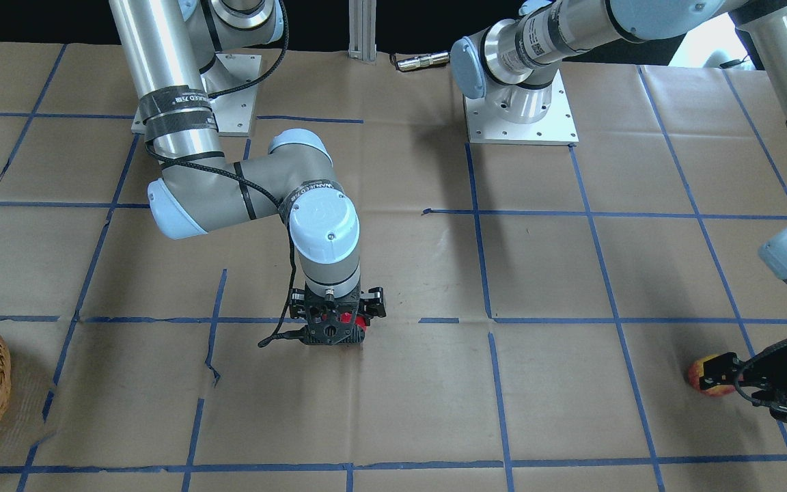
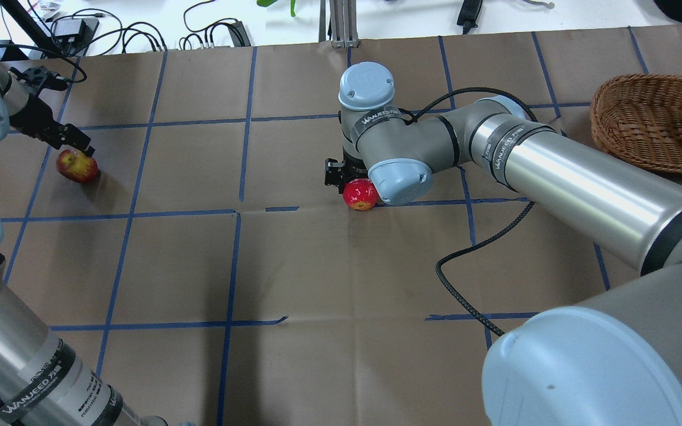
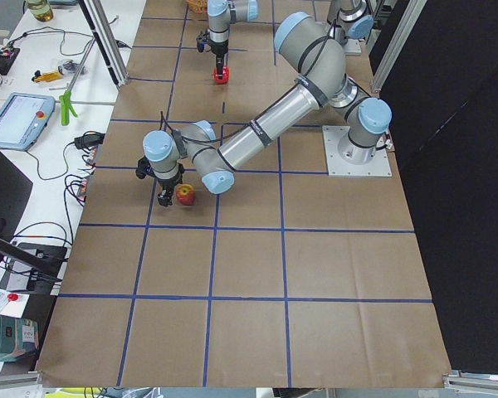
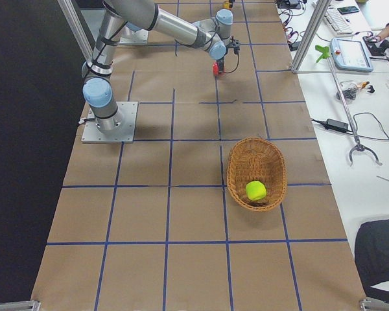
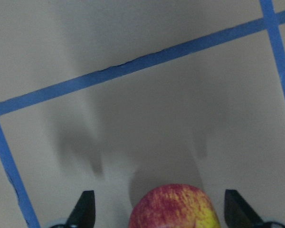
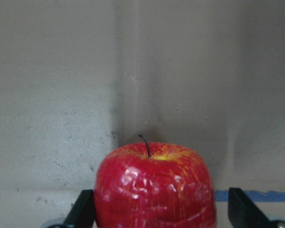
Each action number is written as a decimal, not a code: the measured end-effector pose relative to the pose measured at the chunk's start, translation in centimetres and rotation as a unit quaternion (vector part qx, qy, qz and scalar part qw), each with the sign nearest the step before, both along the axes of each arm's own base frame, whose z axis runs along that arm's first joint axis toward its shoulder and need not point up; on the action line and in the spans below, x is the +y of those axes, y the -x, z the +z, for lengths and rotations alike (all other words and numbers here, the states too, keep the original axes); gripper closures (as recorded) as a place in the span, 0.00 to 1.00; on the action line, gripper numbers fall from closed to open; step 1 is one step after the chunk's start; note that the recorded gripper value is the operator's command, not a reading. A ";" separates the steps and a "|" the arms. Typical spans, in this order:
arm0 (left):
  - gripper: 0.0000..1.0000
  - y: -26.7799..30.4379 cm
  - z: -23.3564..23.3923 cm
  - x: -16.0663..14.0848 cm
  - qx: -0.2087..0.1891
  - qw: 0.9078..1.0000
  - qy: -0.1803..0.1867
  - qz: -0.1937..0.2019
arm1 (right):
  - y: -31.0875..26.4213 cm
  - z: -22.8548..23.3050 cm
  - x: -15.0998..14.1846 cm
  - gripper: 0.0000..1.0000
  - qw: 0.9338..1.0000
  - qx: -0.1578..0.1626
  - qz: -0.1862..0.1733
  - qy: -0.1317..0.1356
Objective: Put all apples into basket
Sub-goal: 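Drop red apple into basket with right while left lifts yellow-red apple, then set the yellow-red apple at centre with the left gripper while the right withdraws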
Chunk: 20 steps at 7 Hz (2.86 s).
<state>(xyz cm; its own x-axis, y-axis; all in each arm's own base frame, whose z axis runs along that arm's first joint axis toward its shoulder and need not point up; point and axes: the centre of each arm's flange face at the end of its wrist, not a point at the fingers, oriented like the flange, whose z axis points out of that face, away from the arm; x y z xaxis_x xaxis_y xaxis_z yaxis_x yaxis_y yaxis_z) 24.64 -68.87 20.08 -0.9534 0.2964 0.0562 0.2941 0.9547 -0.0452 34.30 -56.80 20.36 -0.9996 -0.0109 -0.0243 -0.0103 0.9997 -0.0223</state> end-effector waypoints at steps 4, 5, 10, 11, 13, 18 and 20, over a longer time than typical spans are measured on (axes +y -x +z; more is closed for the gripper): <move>0.57 -0.8 -1.8 1.8 -0.010 0.999 -0.050 0.011 | 1.4 3.9 -1.3 0.79 1.000 -0.008 -0.002 0.030; 0.69 -0.8 -1.3 1.8 -0.012 0.998 -0.053 0.016 | 5.0 6.4 -2.6 0.79 0.999 -0.008 -0.022 0.037; 0.75 19.4 12.6 1.6 -0.028 0.998 -0.053 0.014 | 42.6 13.8 -7.3 0.84 0.998 0.030 0.003 0.050; 0.75 27.1 14.5 2.9 -0.030 0.998 -0.057 0.015 | 48.8 13.5 -7.5 0.84 0.997 0.038 0.036 0.052; 0.75 43.1 14.0 6.2 -0.039 0.997 -0.065 0.031 | 59.8 10.4 -8.7 0.84 0.995 0.041 0.077 0.043; 0.06 61.9 -0.1 10.0 -0.041 0.998 -0.038 0.034 | 64.2 4.1 -9.6 0.50 0.995 0.022 0.098 0.014; 0.01 62.1 -0.6 10.3 -0.041 0.998 -0.039 0.030 | 64.5 3.8 -9.7 0.00 0.995 0.024 0.098 0.012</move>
<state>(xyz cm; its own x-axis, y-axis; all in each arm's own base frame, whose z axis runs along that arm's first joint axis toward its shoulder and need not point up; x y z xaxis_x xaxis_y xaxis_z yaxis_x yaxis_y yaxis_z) -37.49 -58.54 19.45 -0.9717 0.2363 -0.0018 0.2359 0.9704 0.0519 -30.18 -66.45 24.21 -0.9781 -0.2067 0.0257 -0.2076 0.9773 -0.0417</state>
